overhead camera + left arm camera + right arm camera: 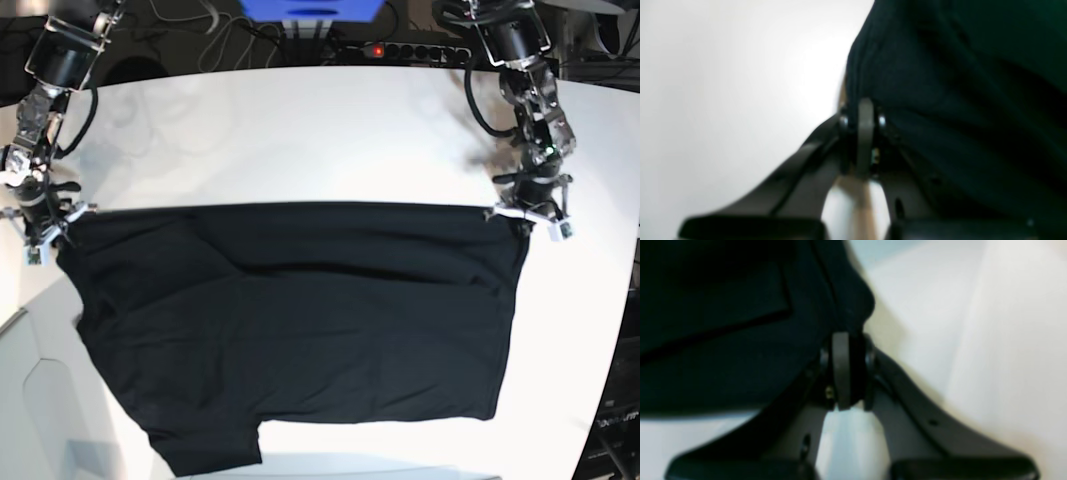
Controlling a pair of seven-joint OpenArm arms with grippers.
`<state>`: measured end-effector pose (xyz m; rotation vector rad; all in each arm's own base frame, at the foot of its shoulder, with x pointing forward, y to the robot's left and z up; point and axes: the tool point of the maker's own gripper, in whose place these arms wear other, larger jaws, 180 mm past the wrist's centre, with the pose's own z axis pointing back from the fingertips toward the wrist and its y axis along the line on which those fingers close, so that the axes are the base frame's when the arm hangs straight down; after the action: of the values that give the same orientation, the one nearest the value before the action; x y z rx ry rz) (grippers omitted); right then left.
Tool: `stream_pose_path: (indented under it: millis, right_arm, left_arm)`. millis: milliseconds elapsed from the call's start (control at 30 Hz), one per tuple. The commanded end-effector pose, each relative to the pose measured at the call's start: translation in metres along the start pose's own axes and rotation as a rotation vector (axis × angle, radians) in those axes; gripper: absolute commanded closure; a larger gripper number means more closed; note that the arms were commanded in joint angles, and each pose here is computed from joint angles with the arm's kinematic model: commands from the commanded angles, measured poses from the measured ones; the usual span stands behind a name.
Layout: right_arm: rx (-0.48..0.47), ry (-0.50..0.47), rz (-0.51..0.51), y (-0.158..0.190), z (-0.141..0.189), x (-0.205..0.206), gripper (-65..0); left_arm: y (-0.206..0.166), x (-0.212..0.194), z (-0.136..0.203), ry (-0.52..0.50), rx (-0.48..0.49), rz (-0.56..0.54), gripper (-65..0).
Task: Fold the T-shirt properly
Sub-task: 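Drag the held shoulder edge back toward the robot with both grippers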
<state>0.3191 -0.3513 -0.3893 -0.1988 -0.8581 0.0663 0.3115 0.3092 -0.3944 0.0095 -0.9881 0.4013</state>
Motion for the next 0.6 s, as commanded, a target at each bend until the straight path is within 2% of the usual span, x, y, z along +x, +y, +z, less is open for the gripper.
stream_pose_path:
  millis: [0,100,333,467,567]
  right_arm:
    - [-0.036,-0.083,0.034,-0.019,0.007,0.032,0.0]
    - [-0.060,-0.095,0.066,-0.028,0.013,0.049,0.0]
    - [-0.073,-0.136,0.096,-0.033,0.008,0.110,0.0]
    - [-0.078,-0.173,0.095,-0.033,0.008,0.141,0.0]
    - [-0.089,-0.173,0.084,-0.038,0.010,0.149,0.0]
  left_arm:
    - [-0.002,0.038,0.003,-0.111,-0.004,-0.019,-0.2]
    - [-0.010,0.047,0.007,-0.095,-0.017,-0.031,-0.2]
    - [-0.019,0.097,0.008,-0.144,-0.029,-0.003,-0.2]
    - [-0.021,0.113,0.007,-0.159,-0.027,-0.012,-0.2]
    - [-0.019,0.116,0.007,-0.158,-0.026,-0.014,-0.2]
